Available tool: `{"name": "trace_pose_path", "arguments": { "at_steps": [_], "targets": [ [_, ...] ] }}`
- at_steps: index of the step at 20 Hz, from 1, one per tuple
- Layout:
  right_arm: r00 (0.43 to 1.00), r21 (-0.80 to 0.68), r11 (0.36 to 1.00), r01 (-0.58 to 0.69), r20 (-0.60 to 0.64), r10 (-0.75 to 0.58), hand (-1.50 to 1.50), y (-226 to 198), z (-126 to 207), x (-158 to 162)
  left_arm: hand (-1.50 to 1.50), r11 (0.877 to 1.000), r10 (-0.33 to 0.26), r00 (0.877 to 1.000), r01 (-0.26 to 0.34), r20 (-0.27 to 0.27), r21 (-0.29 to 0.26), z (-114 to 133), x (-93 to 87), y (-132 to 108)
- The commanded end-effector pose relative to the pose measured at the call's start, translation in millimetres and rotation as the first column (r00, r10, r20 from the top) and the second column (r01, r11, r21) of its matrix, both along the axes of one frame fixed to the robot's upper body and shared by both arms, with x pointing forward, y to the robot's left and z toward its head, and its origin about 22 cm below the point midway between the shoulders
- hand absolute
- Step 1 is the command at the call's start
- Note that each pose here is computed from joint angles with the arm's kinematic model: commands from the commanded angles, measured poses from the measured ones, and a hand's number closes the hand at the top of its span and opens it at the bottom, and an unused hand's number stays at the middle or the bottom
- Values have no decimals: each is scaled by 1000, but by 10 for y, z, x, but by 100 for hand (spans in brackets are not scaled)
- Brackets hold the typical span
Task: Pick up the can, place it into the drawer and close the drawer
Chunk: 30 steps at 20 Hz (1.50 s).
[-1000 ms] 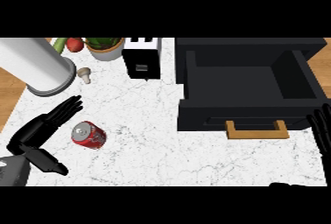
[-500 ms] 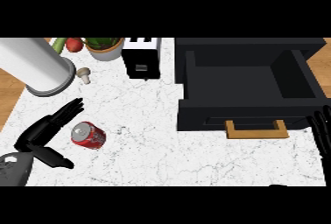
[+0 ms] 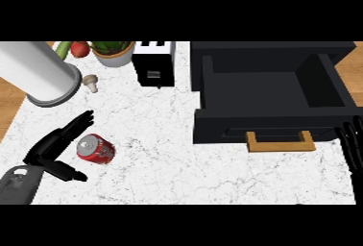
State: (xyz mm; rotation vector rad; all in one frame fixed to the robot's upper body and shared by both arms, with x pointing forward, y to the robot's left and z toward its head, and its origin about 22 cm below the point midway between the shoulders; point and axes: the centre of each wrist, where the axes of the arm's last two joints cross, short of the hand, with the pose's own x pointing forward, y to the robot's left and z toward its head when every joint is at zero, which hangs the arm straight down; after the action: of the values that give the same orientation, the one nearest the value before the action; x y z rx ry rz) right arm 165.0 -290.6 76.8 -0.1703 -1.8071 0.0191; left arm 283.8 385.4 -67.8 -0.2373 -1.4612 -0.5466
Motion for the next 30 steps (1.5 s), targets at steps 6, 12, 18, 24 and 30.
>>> {"name": "trace_pose_path", "arguments": {
  "at_steps": [6,12,18,24,30],
  "targets": [
    [1000,5,1000,-14,-5,15,-150,-34,-13,-36,-150,989,-90,995,93,31,-114,-122,3,-95],
    [1000,10,1000,8,-17,-8,-150,-7,36,-85,-150,990,-92,996,94,24,-109,-164,74,-173],
    [1000,0,1000,-4,-10,4,-150,-79,97,-43,-150,991,-79,997,80,15,-110,-325,59,-307],
    [1000,5,1000,-15,-3,15,-150,-24,299,-5,-150,987,-120,993,120,4,-108,-333,100,-423],
    [1000,16,1000,11,-2,-11,-150,-110,49,-200,-150,976,-166,986,166,13,-140,-301,145,-533]
  ]
}}
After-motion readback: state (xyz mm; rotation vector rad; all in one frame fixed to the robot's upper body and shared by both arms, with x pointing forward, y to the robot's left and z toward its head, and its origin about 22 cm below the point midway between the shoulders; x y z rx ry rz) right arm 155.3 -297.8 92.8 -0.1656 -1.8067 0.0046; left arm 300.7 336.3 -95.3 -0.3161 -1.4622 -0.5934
